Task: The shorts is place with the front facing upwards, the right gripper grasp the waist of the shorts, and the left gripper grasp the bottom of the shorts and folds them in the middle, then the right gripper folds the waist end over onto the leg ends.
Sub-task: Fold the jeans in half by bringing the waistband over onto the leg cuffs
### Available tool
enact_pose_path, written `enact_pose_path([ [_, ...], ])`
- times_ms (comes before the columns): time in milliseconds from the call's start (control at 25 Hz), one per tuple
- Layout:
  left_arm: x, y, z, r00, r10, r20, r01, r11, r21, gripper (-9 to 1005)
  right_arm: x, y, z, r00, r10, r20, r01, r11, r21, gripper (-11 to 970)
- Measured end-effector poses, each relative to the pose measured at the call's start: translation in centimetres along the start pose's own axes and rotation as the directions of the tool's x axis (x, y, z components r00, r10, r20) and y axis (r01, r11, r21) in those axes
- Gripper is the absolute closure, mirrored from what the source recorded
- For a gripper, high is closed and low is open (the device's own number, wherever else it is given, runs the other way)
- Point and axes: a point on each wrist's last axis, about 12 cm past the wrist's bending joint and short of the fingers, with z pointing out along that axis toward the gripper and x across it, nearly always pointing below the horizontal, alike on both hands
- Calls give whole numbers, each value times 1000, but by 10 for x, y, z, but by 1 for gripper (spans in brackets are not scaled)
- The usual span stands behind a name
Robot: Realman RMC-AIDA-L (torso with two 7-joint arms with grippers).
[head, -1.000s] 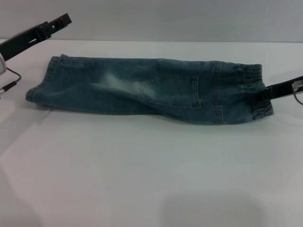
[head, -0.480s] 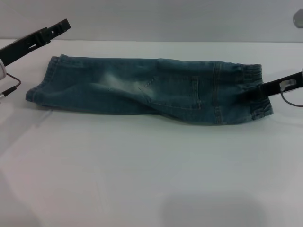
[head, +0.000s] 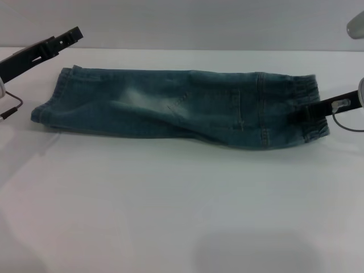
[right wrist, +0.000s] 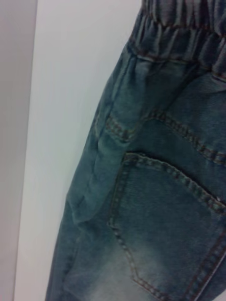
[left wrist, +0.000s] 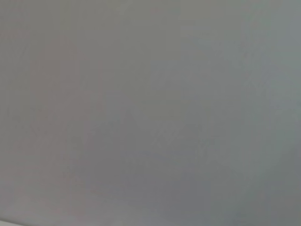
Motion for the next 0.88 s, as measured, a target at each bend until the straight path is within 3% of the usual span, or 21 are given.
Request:
enact_pose_path([
  [80, 0, 0, 0, 1000, 6, -2, -6, 1000, 1, 162, 0, -1, -3, 1000, 0, 7, 0, 1000, -1, 618],
  [160, 2, -4, 4, 999, 32, -21, -32, 999, 15, 162, -1, -1, -6, 1000, 2, 17, -2, 1000, -10, 822],
  [320, 3, -12, 13, 996, 70, -51, -68, 997, 43, 162, -6, 2, -21, 999, -18, 29, 19, 999, -39, 862],
  [520, 6, -32, 32, 990, 113, -79, -103, 988, 113, 163, -24, 11, -48, 997, -61, 41, 64, 996, -63, 886],
  [680, 13, -52, 52, 981, 163, -102, -145, 975, 166, 163, -43, 25, -70, 994, -94, 57, 98, 993, -72, 889],
  [880, 21, -65, 70, 958, 240, -156, -214, 963, 164, 170, -66, 44, -95, 984, -156, 88, 162, 985, -66, 889],
])
